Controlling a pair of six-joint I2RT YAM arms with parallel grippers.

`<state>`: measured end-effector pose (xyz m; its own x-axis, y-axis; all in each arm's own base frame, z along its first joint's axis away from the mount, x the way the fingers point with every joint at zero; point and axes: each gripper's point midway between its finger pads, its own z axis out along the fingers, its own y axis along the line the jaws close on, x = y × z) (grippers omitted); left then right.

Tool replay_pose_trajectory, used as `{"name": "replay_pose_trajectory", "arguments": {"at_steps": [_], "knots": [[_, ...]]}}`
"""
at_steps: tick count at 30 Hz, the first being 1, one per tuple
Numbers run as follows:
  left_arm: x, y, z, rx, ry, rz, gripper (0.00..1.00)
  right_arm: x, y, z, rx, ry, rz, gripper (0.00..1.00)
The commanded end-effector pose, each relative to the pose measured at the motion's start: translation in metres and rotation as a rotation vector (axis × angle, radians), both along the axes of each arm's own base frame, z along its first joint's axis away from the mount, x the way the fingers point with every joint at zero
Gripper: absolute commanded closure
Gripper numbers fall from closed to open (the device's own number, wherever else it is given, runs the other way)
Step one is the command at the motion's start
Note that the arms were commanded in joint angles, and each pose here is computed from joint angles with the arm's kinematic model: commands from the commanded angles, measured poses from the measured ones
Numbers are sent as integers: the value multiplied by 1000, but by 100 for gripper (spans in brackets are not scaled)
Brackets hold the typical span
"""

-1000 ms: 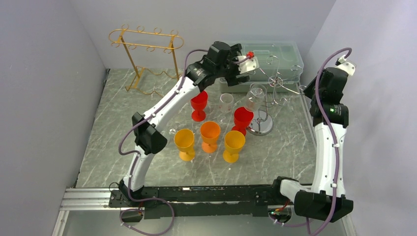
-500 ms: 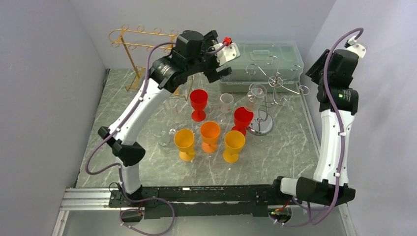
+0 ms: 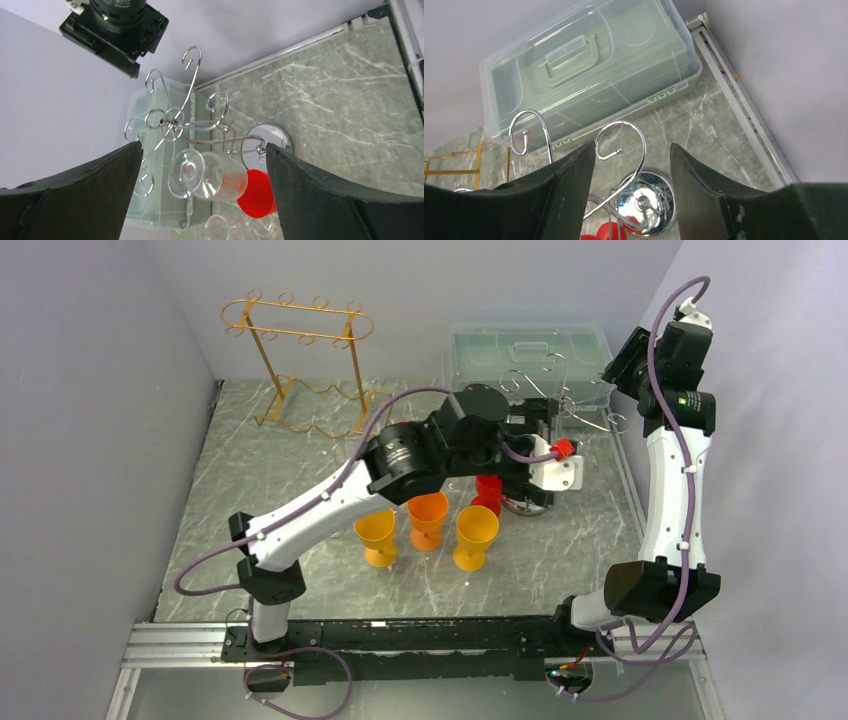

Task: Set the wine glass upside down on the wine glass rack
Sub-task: Adjust the wine rack at the center of the board.

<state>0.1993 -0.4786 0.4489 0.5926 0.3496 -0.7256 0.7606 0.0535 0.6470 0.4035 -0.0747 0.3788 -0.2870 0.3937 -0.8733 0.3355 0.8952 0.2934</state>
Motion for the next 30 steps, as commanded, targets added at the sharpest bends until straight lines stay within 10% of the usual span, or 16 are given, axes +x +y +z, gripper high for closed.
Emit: {"name": "replay_pose_trajectory", "arguments": {"at_steps": [1,30], "knots": [[4,-28,25,-111,-90,-24,1,10,5,31,-29,-116,47,40],[53,-100,-5,-218,-205,162,1,49,19,-29,32,-24,143,50]]}}
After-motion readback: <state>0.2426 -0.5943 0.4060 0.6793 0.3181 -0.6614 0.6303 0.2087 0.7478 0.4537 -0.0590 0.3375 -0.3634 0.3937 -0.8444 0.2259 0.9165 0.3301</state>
